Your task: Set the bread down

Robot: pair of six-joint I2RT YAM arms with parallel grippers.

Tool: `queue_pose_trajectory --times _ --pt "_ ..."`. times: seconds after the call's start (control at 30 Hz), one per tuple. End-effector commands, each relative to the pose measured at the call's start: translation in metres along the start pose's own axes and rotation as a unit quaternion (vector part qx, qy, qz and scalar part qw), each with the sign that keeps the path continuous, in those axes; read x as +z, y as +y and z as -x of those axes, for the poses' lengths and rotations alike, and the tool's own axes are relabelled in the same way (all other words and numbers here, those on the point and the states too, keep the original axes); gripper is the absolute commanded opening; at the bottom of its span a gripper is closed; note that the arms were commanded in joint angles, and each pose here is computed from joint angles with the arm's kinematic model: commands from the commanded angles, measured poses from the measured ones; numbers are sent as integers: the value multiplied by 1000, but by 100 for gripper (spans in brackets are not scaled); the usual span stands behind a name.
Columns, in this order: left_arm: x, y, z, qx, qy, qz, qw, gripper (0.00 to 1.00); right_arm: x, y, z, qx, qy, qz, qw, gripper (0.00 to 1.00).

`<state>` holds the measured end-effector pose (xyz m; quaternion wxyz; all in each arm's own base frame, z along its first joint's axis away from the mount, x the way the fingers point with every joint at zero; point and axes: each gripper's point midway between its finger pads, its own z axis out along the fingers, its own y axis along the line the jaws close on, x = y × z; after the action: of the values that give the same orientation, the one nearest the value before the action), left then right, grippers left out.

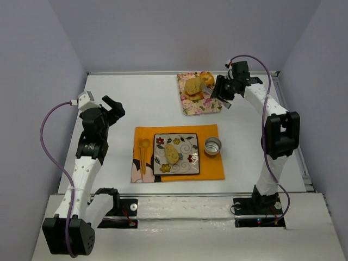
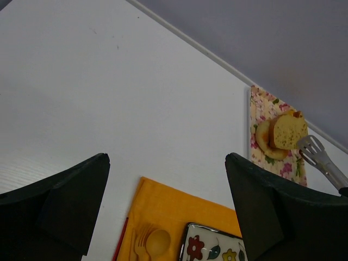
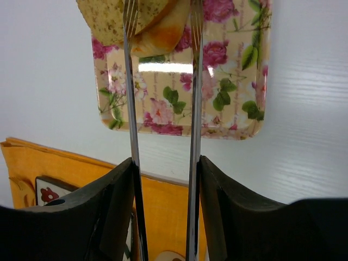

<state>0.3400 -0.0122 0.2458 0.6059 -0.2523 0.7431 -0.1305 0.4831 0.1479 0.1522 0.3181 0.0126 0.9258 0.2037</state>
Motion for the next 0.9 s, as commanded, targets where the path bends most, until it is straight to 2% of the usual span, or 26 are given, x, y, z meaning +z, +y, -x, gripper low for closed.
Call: queue_pose_trajectory --times 0.0,0.47,0.87 --pt "0 -2 12 -1 -22 -1 1000 99 -8 22 35 -36 -44 73 996 54" --pt "2 -3 13 0 -20 1 1000 99 9 4 38 -26 -31 113 993 59" --pt "3 -4 13 1 -19 -1 1000 99 22 16 42 -34 -19 177 984 59"
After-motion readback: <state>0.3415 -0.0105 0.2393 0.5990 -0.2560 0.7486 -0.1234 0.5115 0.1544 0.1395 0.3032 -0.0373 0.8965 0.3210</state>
